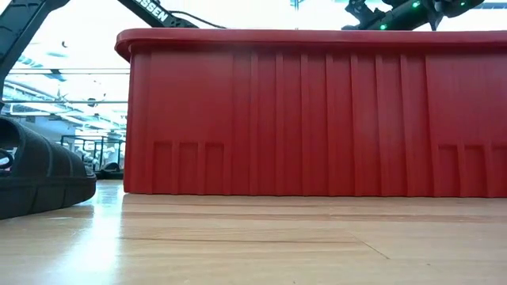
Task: Pick and place slides into bin
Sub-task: Put the pink slide into the red bin
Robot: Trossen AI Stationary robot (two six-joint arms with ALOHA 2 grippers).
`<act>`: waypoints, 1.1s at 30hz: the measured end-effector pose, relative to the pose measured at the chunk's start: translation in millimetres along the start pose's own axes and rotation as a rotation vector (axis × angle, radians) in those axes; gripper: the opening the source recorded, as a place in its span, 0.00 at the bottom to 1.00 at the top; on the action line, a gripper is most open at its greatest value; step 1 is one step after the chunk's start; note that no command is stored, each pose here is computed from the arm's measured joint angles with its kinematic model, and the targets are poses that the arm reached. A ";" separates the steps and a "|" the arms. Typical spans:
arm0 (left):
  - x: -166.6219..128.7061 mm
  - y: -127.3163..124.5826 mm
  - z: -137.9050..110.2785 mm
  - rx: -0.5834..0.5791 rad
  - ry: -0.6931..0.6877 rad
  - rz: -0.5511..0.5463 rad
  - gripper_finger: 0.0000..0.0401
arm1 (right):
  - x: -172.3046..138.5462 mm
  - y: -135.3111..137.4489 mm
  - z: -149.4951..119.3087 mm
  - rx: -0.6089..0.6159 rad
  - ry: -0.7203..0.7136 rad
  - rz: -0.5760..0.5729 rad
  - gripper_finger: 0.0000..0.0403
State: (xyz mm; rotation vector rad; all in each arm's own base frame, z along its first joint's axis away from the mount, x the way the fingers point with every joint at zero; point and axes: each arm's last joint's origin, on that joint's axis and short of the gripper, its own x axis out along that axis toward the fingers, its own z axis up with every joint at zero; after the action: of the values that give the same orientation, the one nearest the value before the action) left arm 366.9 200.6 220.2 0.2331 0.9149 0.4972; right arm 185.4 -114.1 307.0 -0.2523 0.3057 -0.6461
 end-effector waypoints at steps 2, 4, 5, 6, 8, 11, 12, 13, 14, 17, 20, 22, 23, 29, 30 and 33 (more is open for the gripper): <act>2.6 -2.2 -3.9 -0.011 -0.001 0.000 0.04 | 0.0 0.0 0.0 0.000 0.000 0.000 0.42; 4.8 -4.3 -6.2 -0.030 -0.004 -0.001 0.04 | 0.0 0.0 0.1 0.000 -0.001 0.000 0.42; 5.2 -5.0 -5.8 -0.041 -0.014 0.002 0.04 | 0.0 0.0 0.1 0.001 -0.001 0.000 0.42; 5.7 -5.4 -5.4 -0.052 -0.028 0.006 0.04 | 0.0 0.0 0.1 0.001 -0.001 0.001 0.42; 5.8 -7.0 -4.1 -0.056 -0.046 0.003 0.04 | 0.0 0.1 0.1 0.001 -0.001 0.001 0.42; 5.5 -10.0 -3.8 -0.044 -0.051 -0.018 0.04 | 0.0 0.0 0.1 0.003 -0.001 0.001 0.42; 5.2 -11.3 -3.2 -0.038 -0.053 -0.020 0.04 | 0.0 0.1 0.1 0.003 -0.001 0.001 0.42; 5.1 -11.9 -2.9 -0.030 -0.054 -0.022 0.04 | 0.0 0.1 0.1 0.003 -0.001 0.002 0.42; 4.9 -12.4 -2.6 -0.022 -0.056 -0.023 0.04 | 0.0 0.1 0.1 0.003 -0.001 0.002 0.42; 4.9 -12.5 -2.8 -0.012 -0.054 -0.024 0.05 | 0.0 0.1 0.1 0.003 -0.001 0.002 0.42; 5.0 -11.6 -3.3 -0.010 -0.045 -0.004 0.08 | 0.0 0.1 0.1 0.003 -0.001 0.002 0.42; 5.0 -11.4 -4.2 -0.008 -0.030 0.014 0.12 | 0.0 0.1 0.1 0.003 -0.001 0.002 0.42; 5.0 -11.4 -4.3 -0.007 -0.028 0.017 0.15 | 0.0 0.1 0.0 0.003 -0.001 0.002 0.42; 4.7 -15.3 -5.1 -0.020 -0.034 -0.062 0.34 | 0.0 0.1 0.0 0.001 -0.001 0.002 0.42; 4.6 -16.7 -5.6 -0.024 -0.030 -0.079 0.38 | 0.0 0.1 0.0 0.001 -0.001 0.002 0.42; 4.1 -19.6 -7.1 -0.040 -0.014 -0.113 0.46 | 0.0 0.1 0.0 0.001 0.000 0.002 0.42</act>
State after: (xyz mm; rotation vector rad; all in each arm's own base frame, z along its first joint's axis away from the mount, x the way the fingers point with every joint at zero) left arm 369.3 185.6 205.3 0.1477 0.8985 0.4083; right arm 185.4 -114.0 307.0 -0.2514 0.3055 -0.6439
